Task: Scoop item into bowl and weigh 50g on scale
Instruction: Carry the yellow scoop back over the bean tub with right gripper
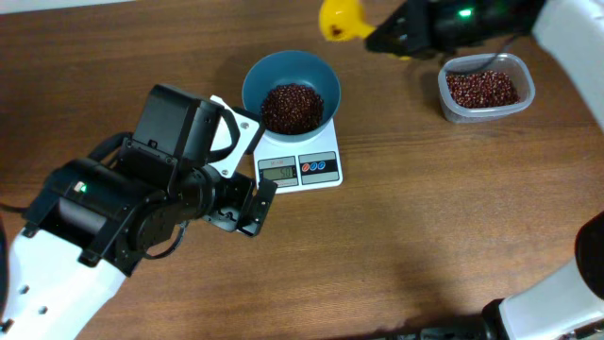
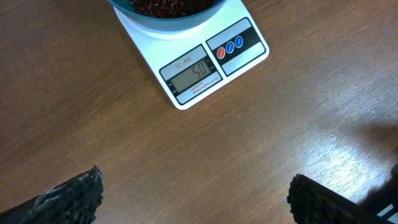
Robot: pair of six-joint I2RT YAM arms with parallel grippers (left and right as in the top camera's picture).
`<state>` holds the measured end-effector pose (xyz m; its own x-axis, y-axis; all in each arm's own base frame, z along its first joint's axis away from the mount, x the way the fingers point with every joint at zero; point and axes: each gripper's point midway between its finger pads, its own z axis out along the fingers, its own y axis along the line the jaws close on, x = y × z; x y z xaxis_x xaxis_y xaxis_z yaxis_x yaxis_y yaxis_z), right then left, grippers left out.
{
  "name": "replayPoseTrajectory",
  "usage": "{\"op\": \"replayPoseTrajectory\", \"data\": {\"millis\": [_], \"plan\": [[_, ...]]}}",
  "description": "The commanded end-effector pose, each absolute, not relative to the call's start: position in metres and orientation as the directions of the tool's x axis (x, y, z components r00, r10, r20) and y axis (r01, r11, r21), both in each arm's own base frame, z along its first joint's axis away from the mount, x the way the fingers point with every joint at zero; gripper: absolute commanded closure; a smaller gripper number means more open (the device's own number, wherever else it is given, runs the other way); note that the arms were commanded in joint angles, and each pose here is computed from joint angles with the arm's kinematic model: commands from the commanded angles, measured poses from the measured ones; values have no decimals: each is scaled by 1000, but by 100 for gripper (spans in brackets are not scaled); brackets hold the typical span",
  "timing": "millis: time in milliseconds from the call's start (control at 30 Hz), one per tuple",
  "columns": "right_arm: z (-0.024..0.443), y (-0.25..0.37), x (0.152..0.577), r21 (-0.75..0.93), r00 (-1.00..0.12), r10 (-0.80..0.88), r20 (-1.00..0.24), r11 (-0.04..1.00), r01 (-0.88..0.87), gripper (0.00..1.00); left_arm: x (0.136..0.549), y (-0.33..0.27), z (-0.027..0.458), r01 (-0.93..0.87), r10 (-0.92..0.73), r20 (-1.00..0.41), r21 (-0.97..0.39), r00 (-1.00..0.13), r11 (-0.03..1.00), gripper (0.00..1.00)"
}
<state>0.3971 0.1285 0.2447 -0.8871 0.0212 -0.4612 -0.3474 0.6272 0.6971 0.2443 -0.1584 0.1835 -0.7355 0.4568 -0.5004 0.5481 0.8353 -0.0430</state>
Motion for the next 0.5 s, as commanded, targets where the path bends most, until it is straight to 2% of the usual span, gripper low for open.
{"op": "replayPoseTrajectory", "data": {"millis": [0,100,267,467], "plan": [[265,88,393,721,-861,77,-502,587,-368,96,245,-162,190,567,467,-516,-46,-718,822,1],[255,36,387,684,-850,112,-515,651,-329,96,245,-162,190,567,467,-516,-46,-718,822,1],[203,-64,368,408,-902,103,-420,909,-86,96,245,-162,190,567,467,-516,-46,-718,822,1],[180,-109,356,71,-950,32,-311,997,11,96,245,-162,190,567,467,-516,-46,-718,822,1]]}}
